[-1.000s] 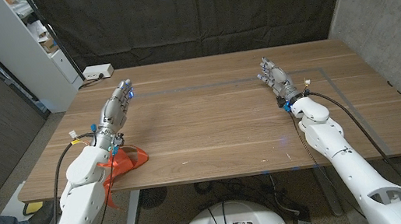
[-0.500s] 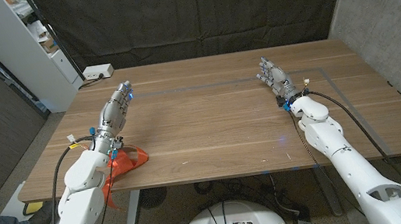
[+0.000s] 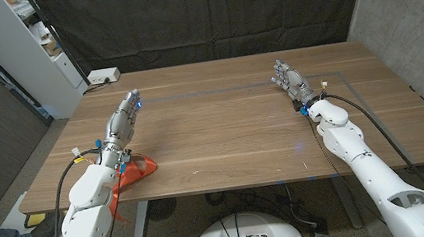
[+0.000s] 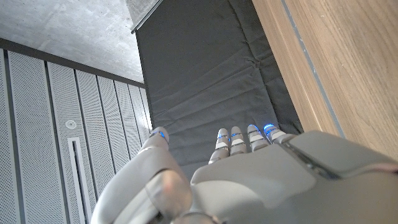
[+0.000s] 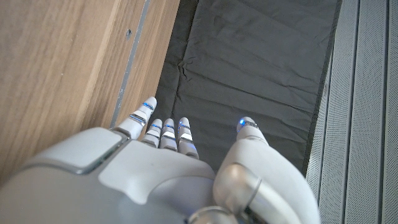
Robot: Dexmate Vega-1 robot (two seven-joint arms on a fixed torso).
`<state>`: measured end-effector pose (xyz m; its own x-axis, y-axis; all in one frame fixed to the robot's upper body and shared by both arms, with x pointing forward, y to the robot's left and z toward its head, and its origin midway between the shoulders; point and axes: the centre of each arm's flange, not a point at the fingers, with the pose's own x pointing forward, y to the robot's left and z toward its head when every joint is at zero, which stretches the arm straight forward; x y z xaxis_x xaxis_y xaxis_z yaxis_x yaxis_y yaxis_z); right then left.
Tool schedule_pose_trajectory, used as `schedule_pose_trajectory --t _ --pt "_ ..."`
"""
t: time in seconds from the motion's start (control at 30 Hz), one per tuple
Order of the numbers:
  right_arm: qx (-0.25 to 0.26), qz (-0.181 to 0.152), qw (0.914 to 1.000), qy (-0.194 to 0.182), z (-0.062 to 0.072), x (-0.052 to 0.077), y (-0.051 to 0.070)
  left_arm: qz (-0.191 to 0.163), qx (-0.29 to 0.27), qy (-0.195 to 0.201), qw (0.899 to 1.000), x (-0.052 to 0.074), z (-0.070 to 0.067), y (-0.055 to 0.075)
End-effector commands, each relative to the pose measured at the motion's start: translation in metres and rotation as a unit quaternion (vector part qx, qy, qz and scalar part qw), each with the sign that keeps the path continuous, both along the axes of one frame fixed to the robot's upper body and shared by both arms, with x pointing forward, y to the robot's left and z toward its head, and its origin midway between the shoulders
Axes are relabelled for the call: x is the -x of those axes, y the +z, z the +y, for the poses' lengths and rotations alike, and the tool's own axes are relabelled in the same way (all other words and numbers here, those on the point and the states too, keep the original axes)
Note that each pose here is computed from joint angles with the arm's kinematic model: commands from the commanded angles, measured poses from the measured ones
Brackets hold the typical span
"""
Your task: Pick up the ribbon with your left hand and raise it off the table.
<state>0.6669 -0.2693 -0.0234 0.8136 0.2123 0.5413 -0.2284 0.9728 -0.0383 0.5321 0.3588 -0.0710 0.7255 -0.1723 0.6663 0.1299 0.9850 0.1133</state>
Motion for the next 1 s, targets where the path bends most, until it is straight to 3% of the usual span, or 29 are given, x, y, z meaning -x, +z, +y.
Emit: schedule_pose_trajectory --t 0.03,0.47,1.0 --pt "0.007 -0.002 1.0 -0.002 0.0 -0.002 0.004 -0.001 -0.007 0.002 1.0 0.007 -0.001 -0.003" --pt "0.006 0.001 0.9999 -0.009 0.002 -0.003 0.003 -0.016 -0.024 0.004 1.0 0.015 0.004 0.007" --pt "0.008 0.005 0.9999 -0.014 0.003 -0.004 0.003 -0.014 -0.03 0.024 0.999 0.029 0.017 -0.001"
